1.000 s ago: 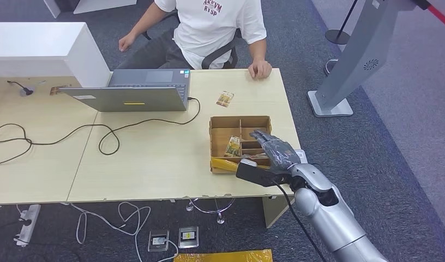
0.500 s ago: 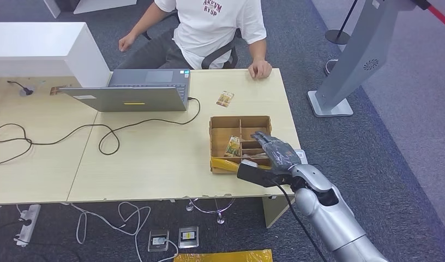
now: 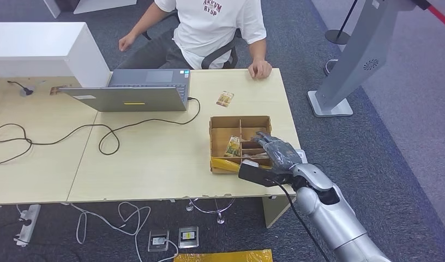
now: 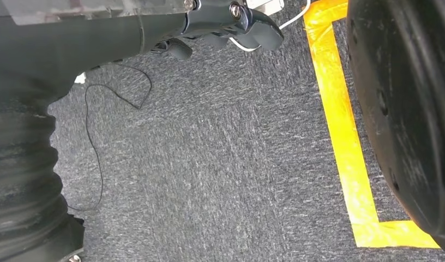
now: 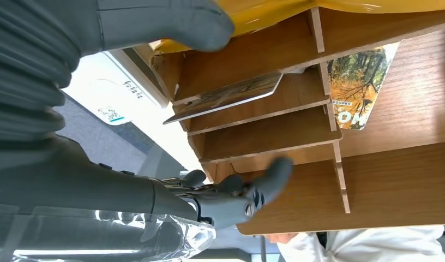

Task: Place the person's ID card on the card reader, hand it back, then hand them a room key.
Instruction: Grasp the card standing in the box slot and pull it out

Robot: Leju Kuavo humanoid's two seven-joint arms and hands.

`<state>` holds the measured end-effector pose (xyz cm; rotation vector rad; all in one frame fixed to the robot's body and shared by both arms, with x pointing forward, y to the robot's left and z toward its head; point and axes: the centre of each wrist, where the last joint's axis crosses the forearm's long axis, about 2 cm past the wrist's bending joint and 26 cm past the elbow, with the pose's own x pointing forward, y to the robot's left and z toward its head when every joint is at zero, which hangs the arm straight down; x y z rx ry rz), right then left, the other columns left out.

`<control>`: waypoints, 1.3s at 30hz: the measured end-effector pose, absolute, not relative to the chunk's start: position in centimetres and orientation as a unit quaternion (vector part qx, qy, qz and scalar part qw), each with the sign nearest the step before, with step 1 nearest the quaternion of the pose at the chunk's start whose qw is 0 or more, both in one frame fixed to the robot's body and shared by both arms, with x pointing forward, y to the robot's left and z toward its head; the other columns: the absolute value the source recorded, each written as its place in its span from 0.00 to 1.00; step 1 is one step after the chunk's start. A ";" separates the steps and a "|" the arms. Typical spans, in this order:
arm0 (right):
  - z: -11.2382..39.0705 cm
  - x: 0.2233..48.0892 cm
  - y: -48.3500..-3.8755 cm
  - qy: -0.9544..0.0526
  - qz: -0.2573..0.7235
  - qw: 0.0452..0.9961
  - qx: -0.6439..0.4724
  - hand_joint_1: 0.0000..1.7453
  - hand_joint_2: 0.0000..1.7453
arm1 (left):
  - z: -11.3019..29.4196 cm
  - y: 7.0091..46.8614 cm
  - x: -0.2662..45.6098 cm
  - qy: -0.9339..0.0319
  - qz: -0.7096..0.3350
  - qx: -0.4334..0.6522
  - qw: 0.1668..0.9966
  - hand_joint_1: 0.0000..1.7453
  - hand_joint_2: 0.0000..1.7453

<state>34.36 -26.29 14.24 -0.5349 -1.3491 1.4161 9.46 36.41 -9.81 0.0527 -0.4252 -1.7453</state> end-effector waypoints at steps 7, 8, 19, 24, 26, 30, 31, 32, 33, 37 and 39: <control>14.4 34.6 -26.5 -0.572 0.594 0.522 -0.219 1.00 1.00 | -9.9 35.6 9.3 -0.175 -0.761 0.039 0.624 0.00 1.00; 14.5 34.7 -26.5 -0.573 0.593 0.521 -0.219 1.00 1.00 | -10.0 35.4 9.3 -0.175 -0.761 0.040 0.624 0.00 1.00; 14.5 34.9 -27.0 -0.572 0.591 0.524 -0.222 1.00 1.00 | -10.1 34.5 9.2 -0.180 -0.761 0.036 0.622 0.00 1.00; 14.5 35.0 -27.1 -0.573 0.588 0.524 -0.226 1.00 1.00 | -10.1 34.4 9.2 -0.181 -0.761 0.035 0.622 0.00 1.00; 14.7 35.2 -27.2 -0.577 0.585 0.521 -0.232 1.00 1.00 | -10.1 34.4 9.2 -0.181 -0.761 0.035 0.622 0.00 1.00; 15.7 36.0 -27.5 -0.590 0.575 0.508 -0.249 1.00 1.00 | -10.1 34.8 9.2 -0.190 -0.761 0.022 0.620 0.00 1.00; 16.1 36.4 -27.6 -0.595 0.571 0.505 -0.255 1.00 1.00 | -10.0 35.0 9.2 -0.192 -0.761 0.018 0.619 0.00 1.00; 16.6 36.7 -27.8 -0.600 0.567 0.500 -0.262 1.00 1.00 | -10.0 35.2 9.1 -0.194 -0.762 0.014 0.618 0.00 1.00; 17.3 37.1 -27.9 -0.607 0.562 0.494 -0.269 1.00 1.00 | -10.0 35.4 9.1 -0.193 -0.762 0.012 0.618 0.00 1.00; 21.0 39.3 -28.8 -0.642 0.534 0.461 -0.301 1.00 1.00 | -10.0 35.9 9.1 -0.189 -0.764 0.011 0.616 0.00 1.00; 23.1 40.4 -29.4 -0.658 0.519 0.445 -0.316 1.00 1.00 | -10.0 35.9 9.1 -0.188 -0.766 0.009 0.615 0.00 1.00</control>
